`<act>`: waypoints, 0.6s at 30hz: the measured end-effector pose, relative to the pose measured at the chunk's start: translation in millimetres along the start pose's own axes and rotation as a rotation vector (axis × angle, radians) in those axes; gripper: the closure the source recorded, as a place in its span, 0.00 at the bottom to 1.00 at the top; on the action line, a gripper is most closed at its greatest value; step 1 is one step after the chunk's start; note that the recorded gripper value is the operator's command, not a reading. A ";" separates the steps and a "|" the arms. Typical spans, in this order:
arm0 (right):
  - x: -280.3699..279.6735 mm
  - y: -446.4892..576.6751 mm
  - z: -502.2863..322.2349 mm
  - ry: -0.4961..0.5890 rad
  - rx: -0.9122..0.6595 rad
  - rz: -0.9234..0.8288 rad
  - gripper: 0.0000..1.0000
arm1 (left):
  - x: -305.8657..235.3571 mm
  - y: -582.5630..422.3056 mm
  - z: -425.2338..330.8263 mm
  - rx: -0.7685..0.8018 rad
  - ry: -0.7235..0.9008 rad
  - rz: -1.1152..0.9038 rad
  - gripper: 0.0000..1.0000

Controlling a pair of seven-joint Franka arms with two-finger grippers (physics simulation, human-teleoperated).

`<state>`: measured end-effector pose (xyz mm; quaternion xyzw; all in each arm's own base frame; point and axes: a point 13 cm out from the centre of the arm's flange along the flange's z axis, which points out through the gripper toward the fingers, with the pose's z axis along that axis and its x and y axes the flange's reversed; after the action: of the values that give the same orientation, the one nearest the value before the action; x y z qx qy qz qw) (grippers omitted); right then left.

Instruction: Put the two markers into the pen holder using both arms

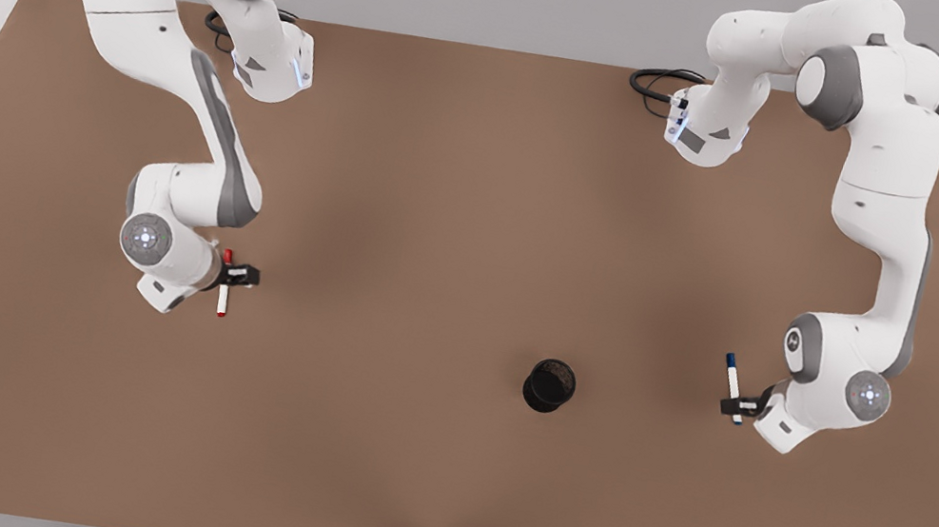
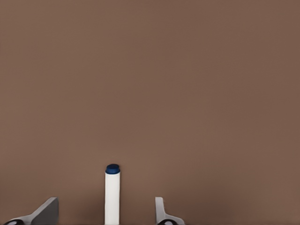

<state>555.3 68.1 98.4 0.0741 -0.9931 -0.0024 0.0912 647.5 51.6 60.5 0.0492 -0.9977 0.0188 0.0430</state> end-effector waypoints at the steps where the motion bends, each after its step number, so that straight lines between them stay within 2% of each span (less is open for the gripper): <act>1: 3.6 -5.7 18.0 0.004 -0.005 0.009 0.00 | 1.1 0.4 2.9 0.000 -0.006 0.005 0.01; 4: 3.3 -19.7 51.5 -0.009 -0.020 0.037 0.01 | 7.4 1.1 11.7 -0.002 -0.016 0.020 0.02; 5: 0.9 -22.1 56.8 -0.020 -0.023 0.043 0.04 | 7.7 1.0 13.4 -0.002 -0.022 0.025 0.12; 6: -2.1 -23.3 59.3 -0.034 -0.025 0.046 0.11 | 6.9 0.6 14.3 -0.003 -0.029 0.030 0.22; 9: -7.8 -21.1 61.7 -0.065 -0.026 0.044 0.28 | 4.1 -0.6 16.6 -0.005 -0.044 0.044 0.34; 10: -9.6 -20.5 61.2 -0.075 -0.026 0.044 0.38 | 3.3 -0.6 17.4 -0.005 -0.048 0.048 0.37; 11: -11.2 -19.9 60.7 -0.082 -0.026 0.043 0.43 | 2.4 -0.6 17.7 -0.005 -0.051 0.051 0.38; 12: -12.8 -19.5 60.0 -0.090 -0.026 0.043 0.53 | 1.8 -0.6 18.0 -0.006 -0.054 0.054 0.39; 14: -15.5 -18.9 58.4 -0.101 -0.027 0.043 0.61 | 0.5 -0.1 17.9 -0.006 -0.059 0.059 0.41; 16: -17.3 -18.7 57.4 -0.109 -0.028 0.043 0.74 | -0.4 -0.1 18.3 -0.006 -0.063 0.065 0.46; 18: -18.7 -18.3 56.9 -0.116 -0.031 0.043 0.79 | -0.7 -0.4 19.3 -0.007 -0.064 0.069 0.50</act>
<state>565.9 52.2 38.8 0.0509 -0.9979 -0.0200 0.0347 646.6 50.5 41.2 0.0150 -0.9997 0.0154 0.0106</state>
